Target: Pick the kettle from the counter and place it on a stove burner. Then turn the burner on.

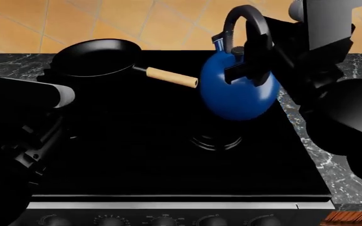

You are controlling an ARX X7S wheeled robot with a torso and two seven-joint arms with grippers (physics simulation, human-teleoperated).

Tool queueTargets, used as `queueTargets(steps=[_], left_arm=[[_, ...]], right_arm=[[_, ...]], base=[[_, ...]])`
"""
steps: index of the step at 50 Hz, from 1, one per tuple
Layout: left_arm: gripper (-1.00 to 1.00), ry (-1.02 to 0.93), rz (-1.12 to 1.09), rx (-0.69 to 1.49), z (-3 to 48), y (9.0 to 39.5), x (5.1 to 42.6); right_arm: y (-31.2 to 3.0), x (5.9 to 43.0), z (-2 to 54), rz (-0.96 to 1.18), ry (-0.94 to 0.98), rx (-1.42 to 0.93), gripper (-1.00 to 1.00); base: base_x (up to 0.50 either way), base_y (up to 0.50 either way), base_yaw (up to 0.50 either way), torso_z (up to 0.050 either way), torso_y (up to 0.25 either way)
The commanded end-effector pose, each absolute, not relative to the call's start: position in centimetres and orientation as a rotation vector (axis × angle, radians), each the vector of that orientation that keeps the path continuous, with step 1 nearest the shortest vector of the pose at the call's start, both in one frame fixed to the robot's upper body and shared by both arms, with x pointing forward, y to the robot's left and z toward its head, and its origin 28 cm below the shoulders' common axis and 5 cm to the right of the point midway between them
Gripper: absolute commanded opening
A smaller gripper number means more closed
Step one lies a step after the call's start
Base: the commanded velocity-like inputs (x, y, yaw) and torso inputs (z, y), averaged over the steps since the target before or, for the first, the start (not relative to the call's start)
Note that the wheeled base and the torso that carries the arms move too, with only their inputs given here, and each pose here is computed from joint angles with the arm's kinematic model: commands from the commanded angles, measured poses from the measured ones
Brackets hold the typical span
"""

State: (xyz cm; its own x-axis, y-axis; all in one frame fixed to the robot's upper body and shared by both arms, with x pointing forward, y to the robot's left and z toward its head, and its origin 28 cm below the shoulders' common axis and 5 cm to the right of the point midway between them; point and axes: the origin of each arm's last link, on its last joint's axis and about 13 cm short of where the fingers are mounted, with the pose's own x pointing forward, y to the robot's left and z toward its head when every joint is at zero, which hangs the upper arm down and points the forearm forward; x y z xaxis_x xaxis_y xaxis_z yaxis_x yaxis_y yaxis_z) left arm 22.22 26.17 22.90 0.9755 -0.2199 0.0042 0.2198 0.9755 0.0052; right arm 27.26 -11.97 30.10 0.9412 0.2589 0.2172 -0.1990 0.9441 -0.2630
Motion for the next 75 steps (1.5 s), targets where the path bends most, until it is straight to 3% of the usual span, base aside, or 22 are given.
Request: queueTargets(steps=[1, 66, 67, 75], left_arm=[[1.00, -0.003, -0.221, 0.005, 22.8, 26.2, 22.3], [1.00, 0.011, -0.225, 0.010, 22.4, 26.0, 22.8], [1.00, 0.010, -0.225, 0.010, 22.4, 26.0, 22.8], [1.00, 0.010, -0.227, 0.011, 22.4, 26.0, 22.7]], right_arm=[[-11.6, 28.1, 30.2, 0.203, -0.304, -0.249, -1.00], [-10.8, 30.2, 26.8, 0.232, -0.205, -0.187, -1.00], [-10.8, 30.1, 26.9, 0.239, -0.206, -0.188, 1.00], [-10.8, 30.0, 27.0, 0.244, -0.207, -0.187, 1.00]], base=[[0.00, 0.00, 0.00, 0.010, 0.000], [0.00, 0.00, 0.00, 0.000, 0.001], [0.00, 0.00, 0.00, 0.000, 0.000], [0.00, 0.00, 0.00, 0.000, 0.000]])
